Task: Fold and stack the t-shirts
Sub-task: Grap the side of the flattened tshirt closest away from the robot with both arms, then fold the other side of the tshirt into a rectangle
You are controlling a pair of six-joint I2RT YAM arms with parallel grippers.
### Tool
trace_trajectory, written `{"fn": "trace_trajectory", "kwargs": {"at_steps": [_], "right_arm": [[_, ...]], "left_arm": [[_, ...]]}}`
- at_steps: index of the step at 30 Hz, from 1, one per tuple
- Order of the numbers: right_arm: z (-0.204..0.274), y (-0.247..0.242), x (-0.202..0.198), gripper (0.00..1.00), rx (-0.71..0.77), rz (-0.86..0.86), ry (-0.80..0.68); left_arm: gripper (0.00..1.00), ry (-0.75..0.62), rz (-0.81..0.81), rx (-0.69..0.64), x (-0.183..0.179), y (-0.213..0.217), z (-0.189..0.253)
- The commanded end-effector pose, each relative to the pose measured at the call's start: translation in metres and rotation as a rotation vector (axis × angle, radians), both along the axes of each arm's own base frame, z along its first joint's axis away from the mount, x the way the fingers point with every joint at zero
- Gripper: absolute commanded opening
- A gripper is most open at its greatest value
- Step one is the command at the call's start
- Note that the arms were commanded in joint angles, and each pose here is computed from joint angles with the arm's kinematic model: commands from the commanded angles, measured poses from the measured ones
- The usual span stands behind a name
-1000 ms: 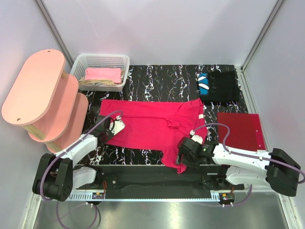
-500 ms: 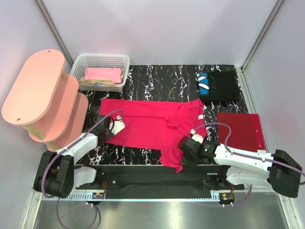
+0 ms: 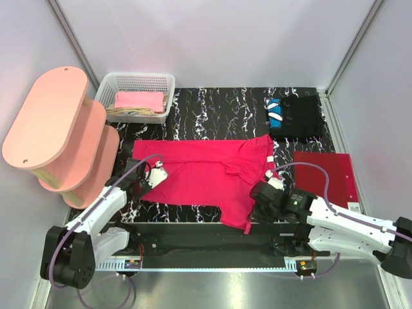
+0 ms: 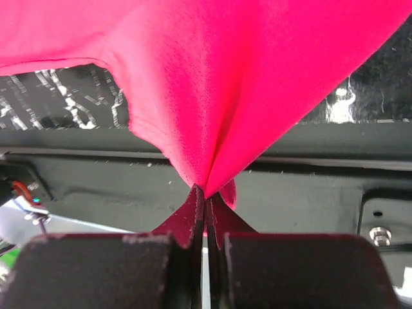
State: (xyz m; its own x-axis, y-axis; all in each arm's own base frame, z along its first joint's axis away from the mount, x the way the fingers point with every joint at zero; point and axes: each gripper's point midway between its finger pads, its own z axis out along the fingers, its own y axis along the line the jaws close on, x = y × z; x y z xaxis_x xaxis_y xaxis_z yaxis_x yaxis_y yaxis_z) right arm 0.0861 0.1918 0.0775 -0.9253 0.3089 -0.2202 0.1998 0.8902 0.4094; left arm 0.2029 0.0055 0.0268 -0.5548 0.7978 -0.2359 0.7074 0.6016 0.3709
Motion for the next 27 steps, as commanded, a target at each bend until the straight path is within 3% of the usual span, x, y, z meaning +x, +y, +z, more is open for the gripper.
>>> {"fn": "trace_trajectory", "kwargs": {"at_steps": [1, 14, 21, 27], "right_arm": [[0.034, -0.002, 0.004, 0.00, 0.032, -0.021, -0.045], [0.075, -0.019, -0.006, 0.00, 0.113, -0.051, -0.067], [0.125, -0.022, 0.024, 0.04, 0.101, -0.095, -0.233], [0.130, -0.027, 0.058, 0.09, 0.004, -0.152, -0.308]], "left_arm": [[0.01, -0.034, -0.011, -0.007, 0.009, -0.001, 0.023], [0.00, -0.051, -0.030, -0.015, -0.007, 0.001, 0.042], [0.00, -0.075, -0.037, -0.027, 0.020, -0.007, 0.061], [0.03, -0.070, -0.047, 0.001, 0.054, -0.011, 0.062]]}}
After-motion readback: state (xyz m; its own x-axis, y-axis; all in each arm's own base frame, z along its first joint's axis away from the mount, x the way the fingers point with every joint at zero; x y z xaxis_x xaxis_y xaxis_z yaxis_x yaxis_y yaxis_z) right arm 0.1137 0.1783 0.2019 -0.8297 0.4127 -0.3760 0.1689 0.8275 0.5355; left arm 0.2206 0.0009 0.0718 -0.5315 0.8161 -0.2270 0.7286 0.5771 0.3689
